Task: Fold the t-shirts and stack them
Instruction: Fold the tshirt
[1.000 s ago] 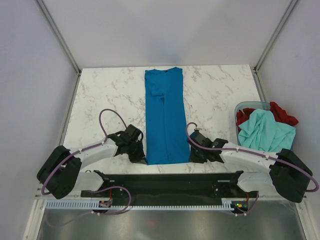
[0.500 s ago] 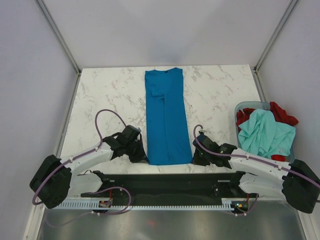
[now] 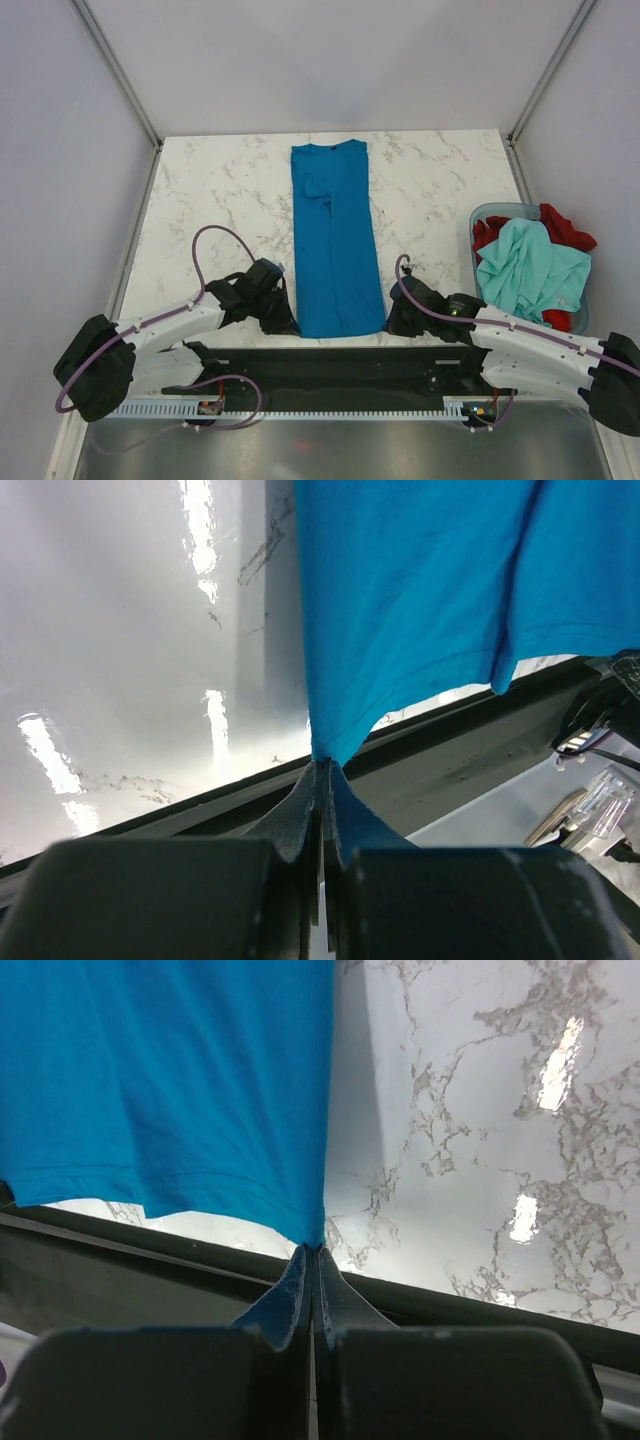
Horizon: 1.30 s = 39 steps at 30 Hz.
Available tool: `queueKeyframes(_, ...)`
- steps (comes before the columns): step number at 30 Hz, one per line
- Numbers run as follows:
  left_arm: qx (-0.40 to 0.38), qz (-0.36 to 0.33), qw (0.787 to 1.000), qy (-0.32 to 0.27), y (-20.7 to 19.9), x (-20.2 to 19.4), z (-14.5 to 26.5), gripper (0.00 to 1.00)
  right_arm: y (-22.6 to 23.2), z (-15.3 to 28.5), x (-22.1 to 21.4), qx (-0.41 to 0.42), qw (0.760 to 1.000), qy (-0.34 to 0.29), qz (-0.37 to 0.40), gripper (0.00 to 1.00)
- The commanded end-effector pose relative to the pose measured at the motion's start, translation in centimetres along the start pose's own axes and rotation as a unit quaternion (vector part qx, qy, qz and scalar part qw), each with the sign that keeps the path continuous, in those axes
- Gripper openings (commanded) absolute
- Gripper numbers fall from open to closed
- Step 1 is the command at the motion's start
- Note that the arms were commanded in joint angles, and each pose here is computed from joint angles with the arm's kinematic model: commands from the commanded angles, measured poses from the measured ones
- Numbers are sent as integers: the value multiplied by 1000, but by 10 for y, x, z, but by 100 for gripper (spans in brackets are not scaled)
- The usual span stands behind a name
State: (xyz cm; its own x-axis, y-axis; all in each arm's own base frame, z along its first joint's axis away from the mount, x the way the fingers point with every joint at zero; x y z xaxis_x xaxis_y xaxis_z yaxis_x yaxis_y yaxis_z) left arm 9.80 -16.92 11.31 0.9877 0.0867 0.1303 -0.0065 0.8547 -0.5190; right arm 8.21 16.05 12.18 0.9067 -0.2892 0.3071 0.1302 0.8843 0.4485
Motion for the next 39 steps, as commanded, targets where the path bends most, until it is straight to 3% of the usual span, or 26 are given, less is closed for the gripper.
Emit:
queueKeyframes(1,-10,15,1000,-17,-8,4,3,2,0,3,5,-11,1000,-22,7,0)
queueKeyframes(21,2,11,998,-65,-36,81,14,2,57,-2,75,-69,985,-114,111,0)
queueKeyframes(34,41,0,992,-123,-20,198,7,2,84,-45,184,-115,971,-160,137,0)
queueKeyframes(39,23,-2,988,-152,-28,244,13,2,107,-63,228,-115,967,-169,151,0)
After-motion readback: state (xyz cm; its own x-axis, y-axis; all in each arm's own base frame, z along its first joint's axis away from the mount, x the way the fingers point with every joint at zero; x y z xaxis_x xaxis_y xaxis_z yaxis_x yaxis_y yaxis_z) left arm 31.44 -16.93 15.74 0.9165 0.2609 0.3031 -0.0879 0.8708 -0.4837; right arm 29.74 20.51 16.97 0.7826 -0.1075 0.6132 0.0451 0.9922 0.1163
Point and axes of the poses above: each gripper's point midway between its finger pads, its own z axis back along the fingers, its own y axis along the line the jaws close on, x = y × z, the point moved 9 cm from there along z, back along the fingers, and after that the axes turned 6 degrees about -z, right-handed, at the moved point
